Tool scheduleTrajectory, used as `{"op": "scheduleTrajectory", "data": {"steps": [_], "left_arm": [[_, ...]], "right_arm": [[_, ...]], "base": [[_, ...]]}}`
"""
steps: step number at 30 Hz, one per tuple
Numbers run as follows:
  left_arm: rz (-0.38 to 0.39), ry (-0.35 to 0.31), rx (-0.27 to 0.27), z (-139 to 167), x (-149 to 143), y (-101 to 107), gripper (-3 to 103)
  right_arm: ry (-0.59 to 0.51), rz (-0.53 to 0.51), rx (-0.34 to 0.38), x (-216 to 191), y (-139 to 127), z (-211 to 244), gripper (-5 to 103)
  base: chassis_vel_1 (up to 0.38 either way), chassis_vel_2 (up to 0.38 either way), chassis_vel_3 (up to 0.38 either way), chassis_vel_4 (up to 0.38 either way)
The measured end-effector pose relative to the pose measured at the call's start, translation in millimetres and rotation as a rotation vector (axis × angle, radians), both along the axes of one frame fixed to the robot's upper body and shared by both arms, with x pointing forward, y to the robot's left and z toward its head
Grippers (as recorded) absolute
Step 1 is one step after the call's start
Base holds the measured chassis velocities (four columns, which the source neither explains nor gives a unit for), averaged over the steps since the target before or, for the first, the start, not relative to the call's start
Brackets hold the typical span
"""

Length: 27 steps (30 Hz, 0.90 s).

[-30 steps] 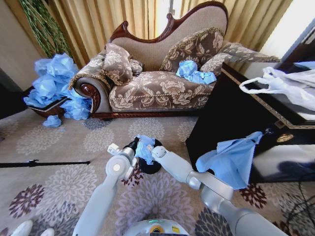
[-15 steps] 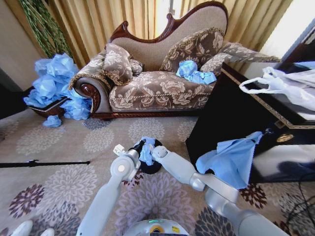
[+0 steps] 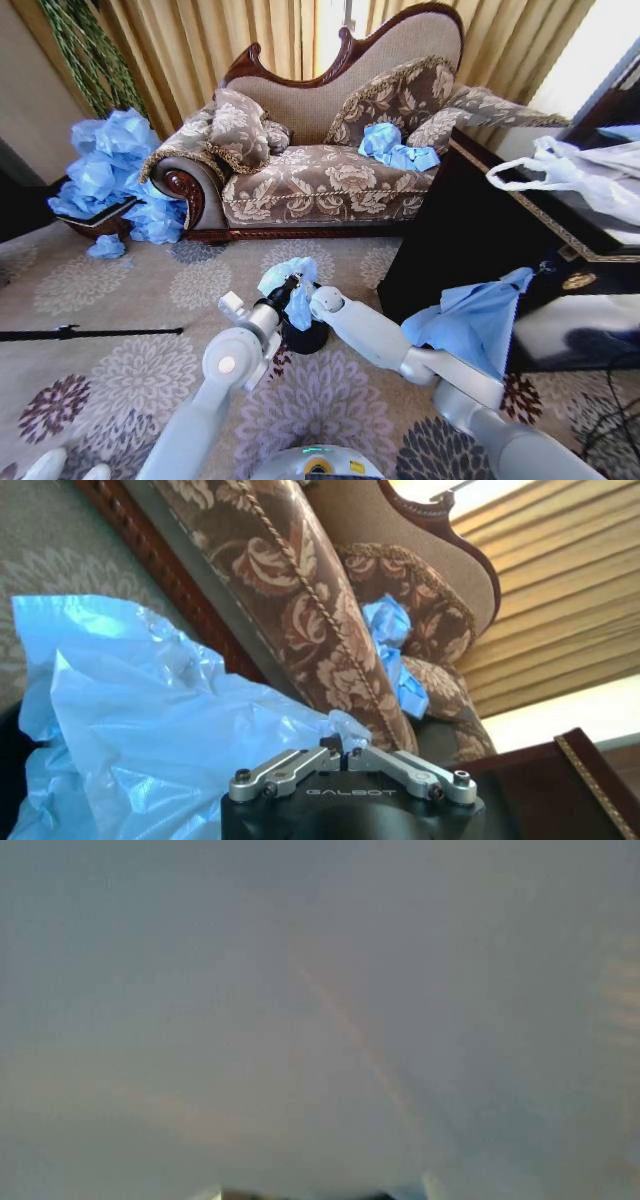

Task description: Place a garbage bag over the trash bin.

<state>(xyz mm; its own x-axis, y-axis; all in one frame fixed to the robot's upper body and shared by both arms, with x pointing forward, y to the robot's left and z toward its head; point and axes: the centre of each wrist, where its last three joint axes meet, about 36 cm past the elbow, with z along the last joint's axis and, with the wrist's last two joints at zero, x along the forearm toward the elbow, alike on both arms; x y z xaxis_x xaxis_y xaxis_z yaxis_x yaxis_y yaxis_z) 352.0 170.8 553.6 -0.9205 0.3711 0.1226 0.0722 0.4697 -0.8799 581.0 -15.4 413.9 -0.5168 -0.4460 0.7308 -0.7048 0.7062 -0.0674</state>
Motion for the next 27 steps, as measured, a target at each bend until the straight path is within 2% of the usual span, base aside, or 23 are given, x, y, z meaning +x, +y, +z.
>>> {"op": "scheduleTrajectory", "data": {"steps": [9, 15, 17, 19, 22, 26, 27], "left_arm": [[0.014, -0.034, 0.005, 2.0, 5.2, 2.7, 0], [0.013, -0.038, 0.002, 1.2, 13.2, -0.3, 0], [0.011, -0.037, 0.001, 0.9, 12.9, -0.9, 0], [0.005, -0.024, 0.0, -2.8, 9.8, -2.0, 0], [0.004, -0.021, 0.001, -3.6, 8.8, -1.7, 0], [-0.011, -0.014, -0.007, -4.5, 5.9, -5.2, 0], [-0.011, -0.014, -0.007, -4.5, 5.9, -5.2, 0]], "right_arm": [[-0.058, -0.063, 0.039, -17.4, -10.1, 14.4, 0], [-0.153, -0.155, 0.168, -24.5, -12.0, 31.9, 0], [-0.158, -0.161, 0.18, -24.9, -11.7, 33.9, 0], [-0.192, -0.193, 0.245, -28.7, -11.6, 40.9, 0], [-0.216, -0.205, 0.266, -29.8, -12.4, 41.1, 0], [-0.267, -0.244, 0.352, -29.5, -10.3, 40.3, 0], [-0.267, -0.244, 0.352, -29.5, -10.3, 40.3, 0]], "base": [[0.0, 0.0, 0.0, 0.0], [0.0, 0.0, 0.0, 0.0], [0.0, 0.0, 0.0, 0.0], [0.0, 0.0, 0.0, 0.0], [0.0, 0.0, 0.0, 0.0], [0.0, 0.0, 0.0, 0.0], [0.0, 0.0, 0.0, 0.0]]}}
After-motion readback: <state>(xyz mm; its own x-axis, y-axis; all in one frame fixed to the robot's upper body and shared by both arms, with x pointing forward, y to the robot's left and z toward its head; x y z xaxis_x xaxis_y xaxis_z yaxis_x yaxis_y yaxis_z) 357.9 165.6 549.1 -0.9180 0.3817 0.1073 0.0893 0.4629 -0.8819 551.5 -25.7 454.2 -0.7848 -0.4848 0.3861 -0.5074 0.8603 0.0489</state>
